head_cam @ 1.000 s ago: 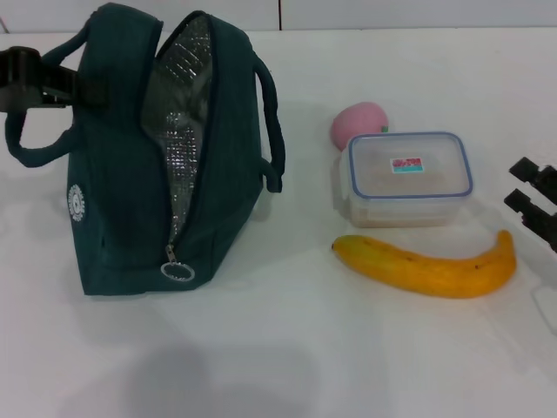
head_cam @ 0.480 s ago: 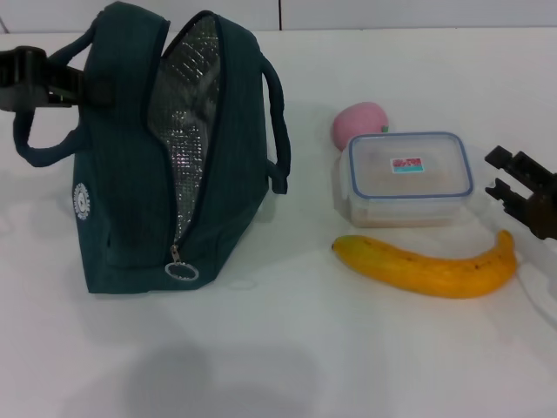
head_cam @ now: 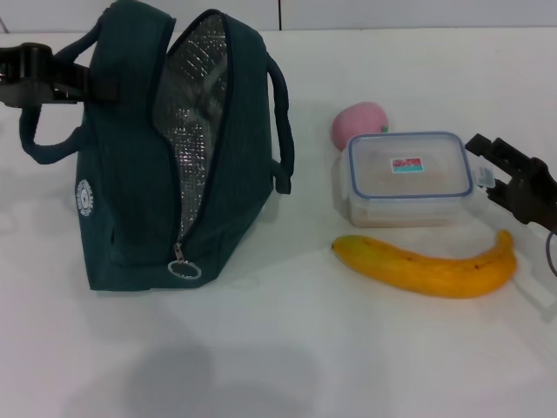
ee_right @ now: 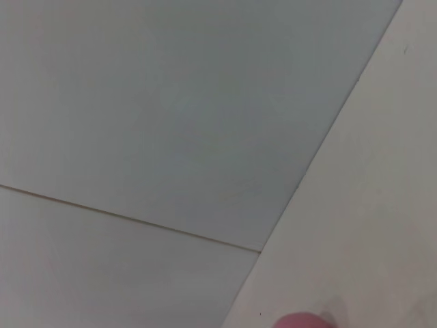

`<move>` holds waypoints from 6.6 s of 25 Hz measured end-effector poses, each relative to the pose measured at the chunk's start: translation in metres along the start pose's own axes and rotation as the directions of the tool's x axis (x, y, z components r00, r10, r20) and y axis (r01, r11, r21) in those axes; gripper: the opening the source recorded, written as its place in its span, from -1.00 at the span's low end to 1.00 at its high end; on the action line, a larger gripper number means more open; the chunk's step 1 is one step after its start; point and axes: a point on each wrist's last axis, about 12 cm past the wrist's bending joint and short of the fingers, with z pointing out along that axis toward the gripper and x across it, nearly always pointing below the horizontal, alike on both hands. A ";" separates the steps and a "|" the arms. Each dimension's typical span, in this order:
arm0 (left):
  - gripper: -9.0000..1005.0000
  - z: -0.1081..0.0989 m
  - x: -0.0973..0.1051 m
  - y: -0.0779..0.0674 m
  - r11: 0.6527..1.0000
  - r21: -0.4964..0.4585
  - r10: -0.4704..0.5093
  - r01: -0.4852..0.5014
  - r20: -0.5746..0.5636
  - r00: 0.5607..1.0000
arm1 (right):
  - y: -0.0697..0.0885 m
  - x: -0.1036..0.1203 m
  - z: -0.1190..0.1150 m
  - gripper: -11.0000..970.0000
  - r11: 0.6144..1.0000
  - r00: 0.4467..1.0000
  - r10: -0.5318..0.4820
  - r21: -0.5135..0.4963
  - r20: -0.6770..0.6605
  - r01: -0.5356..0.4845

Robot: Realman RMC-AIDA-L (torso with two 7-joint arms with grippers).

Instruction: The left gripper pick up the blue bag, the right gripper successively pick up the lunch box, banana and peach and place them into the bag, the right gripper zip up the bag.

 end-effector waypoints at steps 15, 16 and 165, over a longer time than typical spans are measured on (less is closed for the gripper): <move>-0.92 0.003 -0.004 -0.003 1.000 0.005 0.017 -0.017 -0.004 1.000 | 0.008 -0.004 0.018 0.53 1.000 1.000 -0.021 -0.003 -0.018 0.021; -0.92 0.003 -0.004 -0.003 1.000 0.005 0.017 -0.016 -0.004 1.000 | 0.008 -0.004 0.018 0.53 1.000 1.000 -0.022 -0.003 -0.019 0.022; -0.92 0.078 -0.010 -0.016 0.975 0.223 -0.005 0.007 -0.009 1.000 | 0.134 -0.024 0.080 -0.79 0.786 0.990 -0.124 -0.616 -0.074 0.052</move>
